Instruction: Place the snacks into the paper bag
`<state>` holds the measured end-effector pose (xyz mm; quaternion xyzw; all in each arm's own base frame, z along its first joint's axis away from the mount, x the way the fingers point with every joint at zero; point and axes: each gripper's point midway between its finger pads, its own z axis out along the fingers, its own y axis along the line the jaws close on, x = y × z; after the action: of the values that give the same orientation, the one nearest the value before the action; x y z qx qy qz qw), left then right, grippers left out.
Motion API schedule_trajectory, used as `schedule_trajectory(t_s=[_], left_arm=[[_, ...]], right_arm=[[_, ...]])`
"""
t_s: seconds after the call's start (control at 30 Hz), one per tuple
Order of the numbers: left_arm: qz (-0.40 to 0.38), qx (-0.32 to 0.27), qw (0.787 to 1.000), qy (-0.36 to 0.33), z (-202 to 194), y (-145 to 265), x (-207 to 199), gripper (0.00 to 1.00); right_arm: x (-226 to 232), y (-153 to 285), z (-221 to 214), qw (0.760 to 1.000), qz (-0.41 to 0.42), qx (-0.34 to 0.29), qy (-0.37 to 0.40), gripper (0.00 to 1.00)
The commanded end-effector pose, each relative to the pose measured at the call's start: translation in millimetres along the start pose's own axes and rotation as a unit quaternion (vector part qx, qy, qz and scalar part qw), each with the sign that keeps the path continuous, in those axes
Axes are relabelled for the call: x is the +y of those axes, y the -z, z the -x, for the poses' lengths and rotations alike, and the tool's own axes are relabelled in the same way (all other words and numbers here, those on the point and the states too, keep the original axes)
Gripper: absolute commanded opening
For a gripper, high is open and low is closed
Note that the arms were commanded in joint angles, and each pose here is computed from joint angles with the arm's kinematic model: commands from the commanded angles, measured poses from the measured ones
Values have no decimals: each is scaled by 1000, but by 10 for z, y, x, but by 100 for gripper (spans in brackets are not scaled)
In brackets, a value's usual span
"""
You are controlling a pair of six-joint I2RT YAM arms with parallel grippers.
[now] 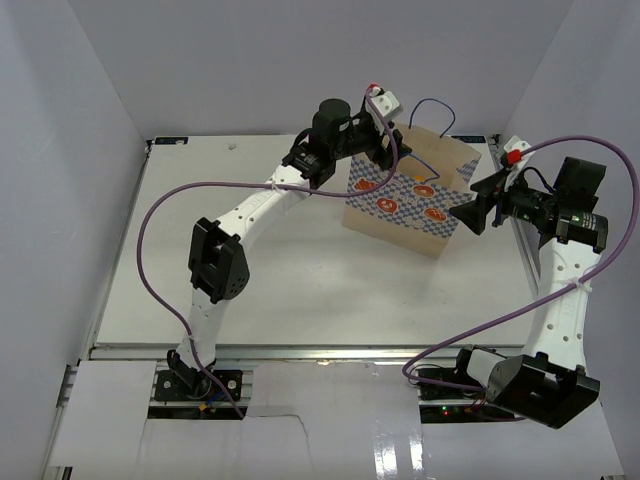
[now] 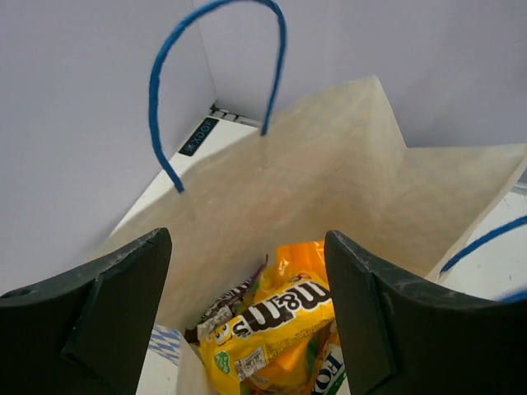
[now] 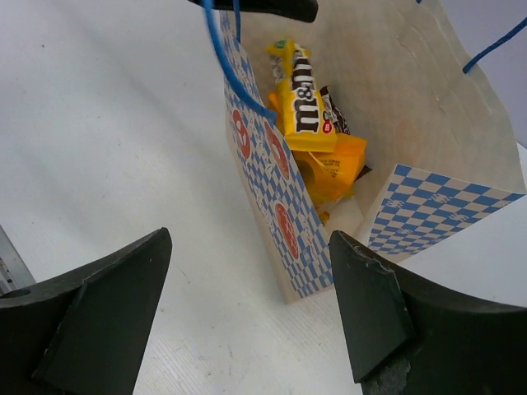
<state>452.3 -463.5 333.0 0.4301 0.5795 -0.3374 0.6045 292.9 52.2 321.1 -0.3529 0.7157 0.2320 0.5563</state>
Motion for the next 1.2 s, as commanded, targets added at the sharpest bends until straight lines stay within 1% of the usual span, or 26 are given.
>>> schedule_trajectory(t_s=[0.0, 0.03, 0.1, 0.13, 0.17, 0.2, 0.23, 0.27, 0.3, 0.33, 0.37, 0.4, 0.43, 0.47, 0.5, 0.53, 0.57, 0.6, 0.63, 0.67, 0.7, 0.77, 0.83, 0.87, 1.03, 1.17], left_arm=[[48, -74, 995, -36, 954, 310, 105, 86], [65, -84, 994, -38, 1090, 389, 142, 88], [89, -83, 992, -33, 1165, 497, 189, 89], [105, -95, 989, -35, 1353, 657, 199, 90], [130, -89, 987, -32, 1380, 763, 251, 91], [141, -71, 987, -20, 1236, 820, 251, 93], [155, -67, 986, -13, 1220, 920, 254, 94], [178, -83, 980, -12, 1455, 1213, 229, 95], [184, -50, 982, 8, 1122, 1285, 198, 98], [190, -45, 981, 16, 1077, 1416, 156, 98], [202, -65, 977, 17, 1293, 1744, 65, 98], [215, -57, 975, 26, 1213, 1900, 45, 98], [216, -14, 975, 51, 788, 1985, -42, 98], [226, -33, 972, 55, 938, 2290, -142, 98], [251, -28, 965, 73, 843, 2448, -141, 98], [262, 6, 960, 103, 476, 2552, -216, 98], [270, 8, 956, 115, 416, 2678, -266, 98], [287, 11, 950, 125, 302, 2910, -342, 98], [293, 10, 946, 136, 254, 3009, -385, 98], [299, 4, 941, 159, 211, 3085, -428, 98], [304, -13, 938, 166, 266, 3230, -488, 98], [316, -8, 928, 195, 82, 3324, -539, 98], [321, -20, 923, 209, 73, 3415, -584, 98], [321, -16, 921, 220, 5, 3417, -605, 98], [322, -5, 918, 234, -56, 3438, -639, 98], [319, -3, 917, 239, -28, 3448, -660, 98]], right_arm=[[3, 32, 34, 1000, -8, 2, -15, 83], [-36, 42, 43, 1000, -19, 6, -16, 83], [-94, 55, 46, 999, -37, 13, -30, 83], [-158, 77, 53, 998, -55, 20, -29, 83], [-184, 93, 61, 997, -65, 23, -31, 83], [-249, 128, 49, 995, -89, 34, -41, 86], [-294, 153, 50, 993, -106, 39, -46, 92], [-337, 189, 81, 990, -124, 41, -47, 99], [-367, 221, 88, 987, -141, 44, -60, 91], [-451, 277, 76, 982, -172, 54, -62, 90], [-488, 323, 117, 978, -191, 54, -64, 90], [-545, 384, 111, 972, -218, 61, -69, 90], [-564, 419, 136, 968, -231, 60, -74, 90], [-593, 445, 157, 965, -244, 59, -75, 90], [-619, 478, 154, 961, -259, 58, -82, 90], [-659, 550, 142, 949, -293, 56, -104, 90], [-693, 590, 151, 942, -312, 51, -109, 90], [-716, 640, 74, 934, -333, 59, -117, 90], [-720, 664, 38, 930, -342, 63, -119, 90], [-726, 680, -4, 927, -349, 66, -123, 90], [-718, 694, -74, 923, -356, 72, -129, 90], [-711, 727, -109, 918, -366, 75, -133, 90], [-685, 764, -95, 916, -374, 71, -127, 90], [-671, 782, -65, 916, -377, 66, -123, 90], [-636, 800, -50, 914, -380, 59, -126, 90], [-603, 801, -66, 914, -380, 56, -129, 90]])
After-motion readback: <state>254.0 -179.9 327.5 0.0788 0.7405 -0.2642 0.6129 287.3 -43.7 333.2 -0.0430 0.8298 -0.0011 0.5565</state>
